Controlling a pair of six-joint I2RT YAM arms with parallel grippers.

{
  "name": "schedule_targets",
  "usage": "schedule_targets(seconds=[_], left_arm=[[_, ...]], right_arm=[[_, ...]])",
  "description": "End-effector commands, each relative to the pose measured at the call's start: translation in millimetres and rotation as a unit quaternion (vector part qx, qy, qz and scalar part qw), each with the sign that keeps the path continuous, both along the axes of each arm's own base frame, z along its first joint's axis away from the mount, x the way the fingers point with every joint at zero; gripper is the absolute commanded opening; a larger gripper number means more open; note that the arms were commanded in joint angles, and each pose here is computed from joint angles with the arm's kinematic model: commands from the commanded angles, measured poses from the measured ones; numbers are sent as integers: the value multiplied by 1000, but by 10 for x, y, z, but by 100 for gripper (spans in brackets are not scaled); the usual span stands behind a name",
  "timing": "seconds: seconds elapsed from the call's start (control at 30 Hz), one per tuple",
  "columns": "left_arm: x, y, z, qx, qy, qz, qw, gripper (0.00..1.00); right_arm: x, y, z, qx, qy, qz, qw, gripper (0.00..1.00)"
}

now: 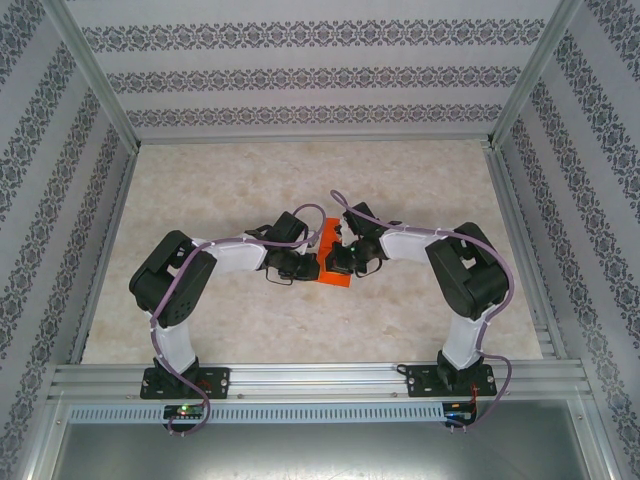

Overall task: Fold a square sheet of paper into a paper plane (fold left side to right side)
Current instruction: Fold the triangle a second time at the center of the table.

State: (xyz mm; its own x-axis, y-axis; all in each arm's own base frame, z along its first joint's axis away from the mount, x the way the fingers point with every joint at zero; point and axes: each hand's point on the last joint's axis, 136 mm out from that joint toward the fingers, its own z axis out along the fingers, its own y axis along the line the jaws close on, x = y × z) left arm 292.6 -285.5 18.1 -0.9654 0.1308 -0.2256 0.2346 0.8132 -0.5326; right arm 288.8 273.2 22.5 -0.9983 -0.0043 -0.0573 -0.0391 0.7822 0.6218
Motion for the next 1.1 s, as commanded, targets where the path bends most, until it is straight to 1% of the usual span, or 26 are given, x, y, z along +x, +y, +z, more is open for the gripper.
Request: schedule_targets(seconds=[0.0,0.23,0.43,0.83,1.07], left_arm=[[-185,197,-296,68,34,-5,997,12],[-183,201,-291,70,33,-5,997,12],[-182,206,-308,73,36,-5,997,12],[-205,239,-363,80,44,-2,996,12],[-227,266,-408,86,51,0,995,12]], right_arm=[[44,85,241,12,-25,10,1000,0],[45,157,141,9,-13,15,1000,0],[48,138,4,-8,1,17,1000,0],[94,-262,-233,-50,28,-5,998,0],[165,-493,-225,-73,23,-12,997,0]])
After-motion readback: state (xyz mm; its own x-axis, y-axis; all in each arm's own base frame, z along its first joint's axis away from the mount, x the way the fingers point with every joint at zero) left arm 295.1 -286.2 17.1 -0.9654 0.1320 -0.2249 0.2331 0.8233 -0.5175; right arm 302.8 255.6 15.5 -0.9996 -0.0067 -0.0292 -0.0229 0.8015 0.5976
